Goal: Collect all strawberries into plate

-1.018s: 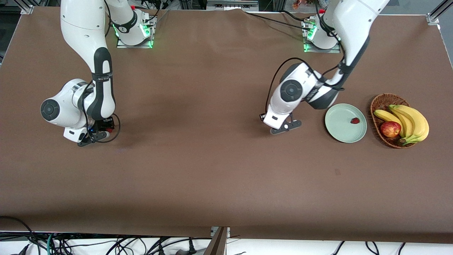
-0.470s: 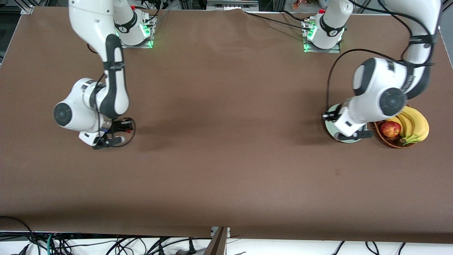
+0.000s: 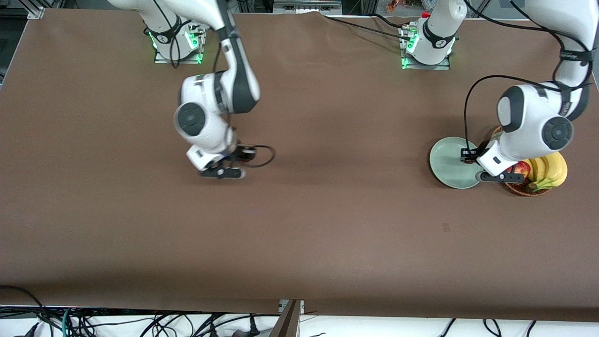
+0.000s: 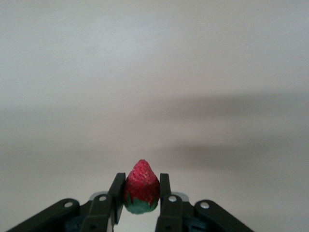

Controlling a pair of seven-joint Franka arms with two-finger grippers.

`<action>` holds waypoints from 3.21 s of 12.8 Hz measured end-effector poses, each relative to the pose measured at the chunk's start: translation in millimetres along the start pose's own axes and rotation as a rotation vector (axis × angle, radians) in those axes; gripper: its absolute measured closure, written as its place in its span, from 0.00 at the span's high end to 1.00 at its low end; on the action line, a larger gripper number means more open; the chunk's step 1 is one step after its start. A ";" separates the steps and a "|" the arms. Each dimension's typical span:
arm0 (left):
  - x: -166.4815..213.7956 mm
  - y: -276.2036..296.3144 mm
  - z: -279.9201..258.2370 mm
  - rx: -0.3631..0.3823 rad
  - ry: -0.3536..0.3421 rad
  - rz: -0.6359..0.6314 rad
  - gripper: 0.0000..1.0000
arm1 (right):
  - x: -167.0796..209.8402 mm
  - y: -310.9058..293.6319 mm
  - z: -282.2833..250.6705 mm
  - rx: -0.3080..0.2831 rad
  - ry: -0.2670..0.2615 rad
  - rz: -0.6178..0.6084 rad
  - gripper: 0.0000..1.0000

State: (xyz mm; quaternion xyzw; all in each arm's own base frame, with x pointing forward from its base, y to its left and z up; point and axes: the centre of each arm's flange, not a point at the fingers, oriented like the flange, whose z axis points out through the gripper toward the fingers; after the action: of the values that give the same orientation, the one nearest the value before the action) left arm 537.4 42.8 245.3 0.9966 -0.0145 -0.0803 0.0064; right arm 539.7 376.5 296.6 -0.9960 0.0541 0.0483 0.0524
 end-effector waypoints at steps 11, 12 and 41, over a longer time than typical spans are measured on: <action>-4.4 -1.0 18.7 0.014 0.050 0.070 0.83 | -102.0 -226.1 123.9 0.259 0.172 0.383 0.33; -1.5 -0.1 -5.1 0.006 0.047 0.072 0.94 | -106.0 -231.8 129.4 0.287 0.179 0.401 0.33; -38.0 344.9 73.0 -0.019 0.084 -0.261 1.00 | 76.7 117.4 -195.3 -0.059 -0.092 0.065 1.00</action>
State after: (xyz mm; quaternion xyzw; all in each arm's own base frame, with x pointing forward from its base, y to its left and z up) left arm 478.6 -301.5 184.5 0.9925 0.1161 -0.0389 0.0058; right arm 620.1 231.1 470.4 -0.9915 0.0827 0.0972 0.0239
